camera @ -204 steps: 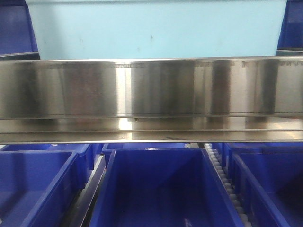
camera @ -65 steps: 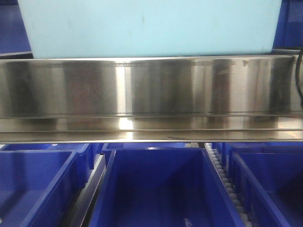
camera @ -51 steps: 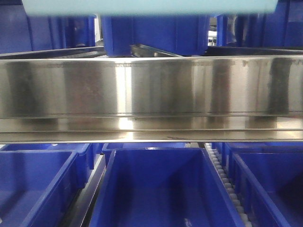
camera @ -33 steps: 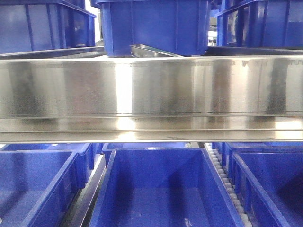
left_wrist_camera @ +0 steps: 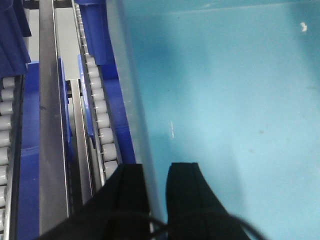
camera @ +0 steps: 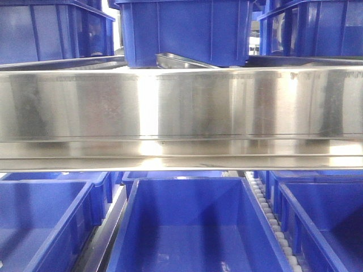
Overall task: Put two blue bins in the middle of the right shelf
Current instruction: 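Hold the bin with both grippers and back the base away from the shelf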
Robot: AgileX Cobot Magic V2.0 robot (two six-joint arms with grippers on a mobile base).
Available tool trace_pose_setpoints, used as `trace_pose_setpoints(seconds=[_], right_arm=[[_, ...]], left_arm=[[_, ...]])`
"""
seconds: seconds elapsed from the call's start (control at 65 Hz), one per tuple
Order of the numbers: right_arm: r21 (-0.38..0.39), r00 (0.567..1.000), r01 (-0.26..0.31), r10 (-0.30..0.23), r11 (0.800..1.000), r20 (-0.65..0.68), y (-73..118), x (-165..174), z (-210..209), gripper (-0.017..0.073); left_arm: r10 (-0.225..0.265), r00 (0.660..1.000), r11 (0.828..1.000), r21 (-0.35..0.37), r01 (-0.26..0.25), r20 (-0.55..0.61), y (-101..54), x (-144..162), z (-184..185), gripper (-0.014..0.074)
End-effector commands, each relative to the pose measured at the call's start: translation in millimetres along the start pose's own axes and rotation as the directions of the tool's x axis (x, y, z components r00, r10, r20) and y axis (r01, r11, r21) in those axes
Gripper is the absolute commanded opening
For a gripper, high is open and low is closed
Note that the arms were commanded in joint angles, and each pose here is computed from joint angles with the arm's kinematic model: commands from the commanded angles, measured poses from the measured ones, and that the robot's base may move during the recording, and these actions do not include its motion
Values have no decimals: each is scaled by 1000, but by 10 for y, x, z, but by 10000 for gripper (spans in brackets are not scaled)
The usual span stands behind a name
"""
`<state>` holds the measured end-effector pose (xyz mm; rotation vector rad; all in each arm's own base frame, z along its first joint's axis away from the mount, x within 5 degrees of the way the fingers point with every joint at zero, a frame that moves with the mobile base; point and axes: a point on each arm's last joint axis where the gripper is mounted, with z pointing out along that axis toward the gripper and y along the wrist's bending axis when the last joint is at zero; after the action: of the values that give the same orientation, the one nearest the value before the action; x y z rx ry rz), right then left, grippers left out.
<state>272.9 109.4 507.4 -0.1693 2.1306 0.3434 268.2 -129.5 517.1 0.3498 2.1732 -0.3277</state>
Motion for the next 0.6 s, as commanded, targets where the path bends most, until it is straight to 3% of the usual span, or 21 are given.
trace_pose_setpoints(seconds=[0.0, 0.584], right_arm=[[5, 997, 17, -17, 1000, 81, -13, -83, -120, -153], [5, 997, 17, -17, 1000, 81, -13, -83, -120, -153]], left_arm=[[10, 999, 1000, 28, -11, 43, -35, -30, -116, -111], [12, 999, 1000, 23, -13, 43, -30, -31, -116, -111]])
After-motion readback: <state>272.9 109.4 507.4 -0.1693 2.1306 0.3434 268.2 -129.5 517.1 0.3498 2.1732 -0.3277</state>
